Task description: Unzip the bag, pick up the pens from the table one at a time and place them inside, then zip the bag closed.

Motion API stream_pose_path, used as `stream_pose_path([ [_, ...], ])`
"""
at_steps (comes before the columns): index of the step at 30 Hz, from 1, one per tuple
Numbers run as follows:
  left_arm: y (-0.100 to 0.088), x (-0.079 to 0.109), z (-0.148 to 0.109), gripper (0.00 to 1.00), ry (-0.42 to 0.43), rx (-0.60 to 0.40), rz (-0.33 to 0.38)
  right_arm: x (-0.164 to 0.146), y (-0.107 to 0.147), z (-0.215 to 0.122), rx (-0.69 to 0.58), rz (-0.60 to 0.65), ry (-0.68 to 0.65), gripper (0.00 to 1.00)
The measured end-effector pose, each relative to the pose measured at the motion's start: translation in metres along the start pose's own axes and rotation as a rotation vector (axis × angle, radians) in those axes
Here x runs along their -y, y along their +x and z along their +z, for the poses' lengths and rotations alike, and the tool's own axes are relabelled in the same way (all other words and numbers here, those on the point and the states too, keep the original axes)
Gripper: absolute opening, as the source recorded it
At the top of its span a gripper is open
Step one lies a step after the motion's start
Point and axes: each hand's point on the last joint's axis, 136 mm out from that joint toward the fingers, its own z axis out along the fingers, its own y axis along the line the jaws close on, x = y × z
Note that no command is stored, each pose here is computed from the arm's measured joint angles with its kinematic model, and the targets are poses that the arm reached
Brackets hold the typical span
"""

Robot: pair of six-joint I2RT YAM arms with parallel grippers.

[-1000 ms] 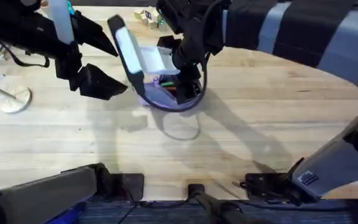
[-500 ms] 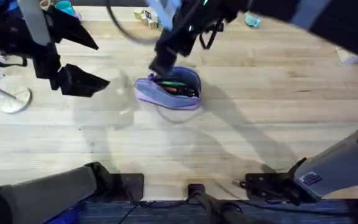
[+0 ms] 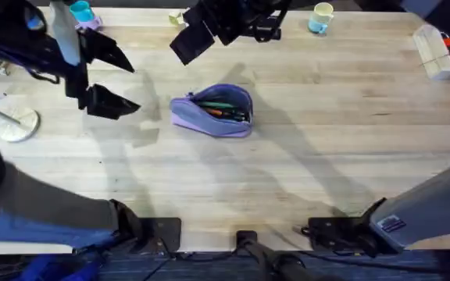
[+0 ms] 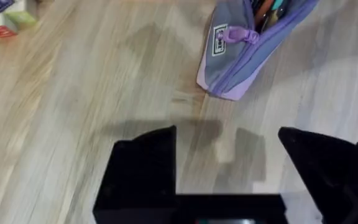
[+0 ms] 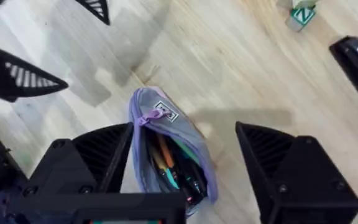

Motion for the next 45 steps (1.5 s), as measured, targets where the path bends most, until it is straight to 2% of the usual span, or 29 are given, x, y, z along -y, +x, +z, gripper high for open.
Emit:
stream_pose_path([
  [7,0.008,0.004,0.024,0.993,0.116,0.111,0.074,0.0,0.001,0.0,-0.004,0.085,-0.002,0.995],
  [13,0.014,0.002,0.037,0.993,0.152,0.169,0.096,0.001,-0.003,0.004,0.008,0.139,-0.003,0.995],
  [20,0.013,0.006,0.037,0.993,0.168,0.179,0.092,0.005,0.015,0.046,-0.079,0.199,-0.013,0.996],
  [29,0.013,0.005,0.037,0.992,0.167,0.181,0.092,-0.016,0.039,0.092,-0.192,0.285,-0.174,0.995],
  [39,0.013,0.005,0.037,0.993,0.167,0.181,0.092,-0.025,0.061,0.105,-0.285,0.343,-0.215,0.996],
  [45,0.013,0.005,0.037,0.993,0.167,0.182,0.092,-0.033,0.064,0.105,-0.3,0.335,-0.225,0.995],
])
